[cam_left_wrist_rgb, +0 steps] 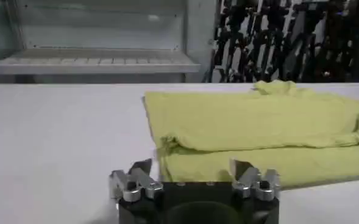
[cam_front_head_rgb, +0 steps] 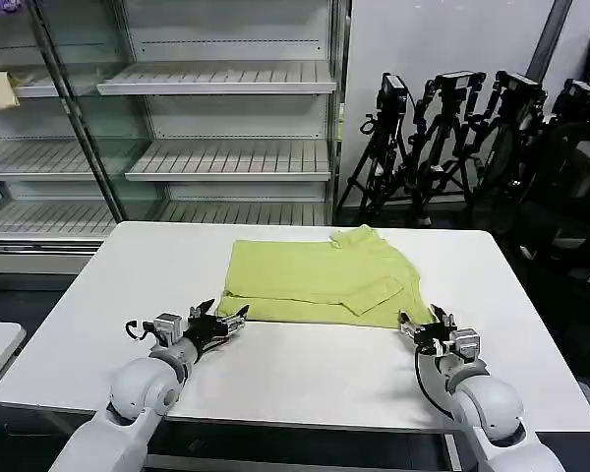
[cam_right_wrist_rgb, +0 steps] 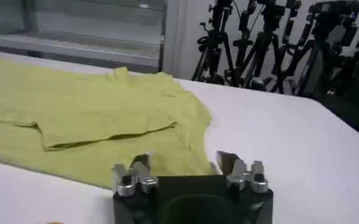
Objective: Fold and organize the clothes.
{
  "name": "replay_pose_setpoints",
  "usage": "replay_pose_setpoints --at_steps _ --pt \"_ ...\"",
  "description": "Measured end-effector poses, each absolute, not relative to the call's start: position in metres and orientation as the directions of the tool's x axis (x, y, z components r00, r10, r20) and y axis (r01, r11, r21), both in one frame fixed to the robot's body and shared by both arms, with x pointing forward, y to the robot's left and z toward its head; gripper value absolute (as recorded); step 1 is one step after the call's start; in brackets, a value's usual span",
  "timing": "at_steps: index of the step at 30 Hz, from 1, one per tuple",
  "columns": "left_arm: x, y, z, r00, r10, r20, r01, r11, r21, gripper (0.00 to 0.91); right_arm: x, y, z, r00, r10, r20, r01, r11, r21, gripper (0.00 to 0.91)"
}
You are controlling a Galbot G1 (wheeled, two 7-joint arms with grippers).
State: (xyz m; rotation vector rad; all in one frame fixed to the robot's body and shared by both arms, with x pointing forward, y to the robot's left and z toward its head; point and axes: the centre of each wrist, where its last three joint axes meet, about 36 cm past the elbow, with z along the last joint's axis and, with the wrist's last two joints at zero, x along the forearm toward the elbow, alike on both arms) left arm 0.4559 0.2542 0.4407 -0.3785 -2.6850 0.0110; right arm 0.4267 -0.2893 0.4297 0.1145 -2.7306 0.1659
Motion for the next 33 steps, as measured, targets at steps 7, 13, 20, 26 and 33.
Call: replay_pose_setpoints --at_steps 7,13,20,26,33 --pt "0.453 0.253 0.433 -0.859 0.262 0.439 0.261 0.963 -0.063 0.010 0.421 -0.287 0.428 -0.907 -0.074 0.416 -0.112 0.991 -0.069 0.000" --pt "0.446 0.254 0.429 -0.848 0.277 0.452 0.284 0.957 -0.053 0.010 0.412 -0.285 0.428 -0.902 -0.099 0.420 -0.141 0.988 -0.069 0.000" --pt "0.429 0.259 0.429 -0.840 0.286 0.461 0.315 0.949 -0.014 0.010 0.390 -0.280 0.434 -0.900 -0.124 0.418 -0.166 0.984 -0.066 0.000" --pt "0.405 0.263 0.435 -0.845 0.276 0.459 0.318 0.948 0.016 0.000 0.365 -0.281 0.437 -0.899 -0.134 0.417 -0.181 0.981 -0.074 0.000" --pt "0.364 0.270 0.443 -0.855 0.248 0.455 0.303 0.952 0.050 0.010 0.327 -0.281 0.442 -0.903 -0.130 0.409 -0.182 0.979 -0.093 0.000"
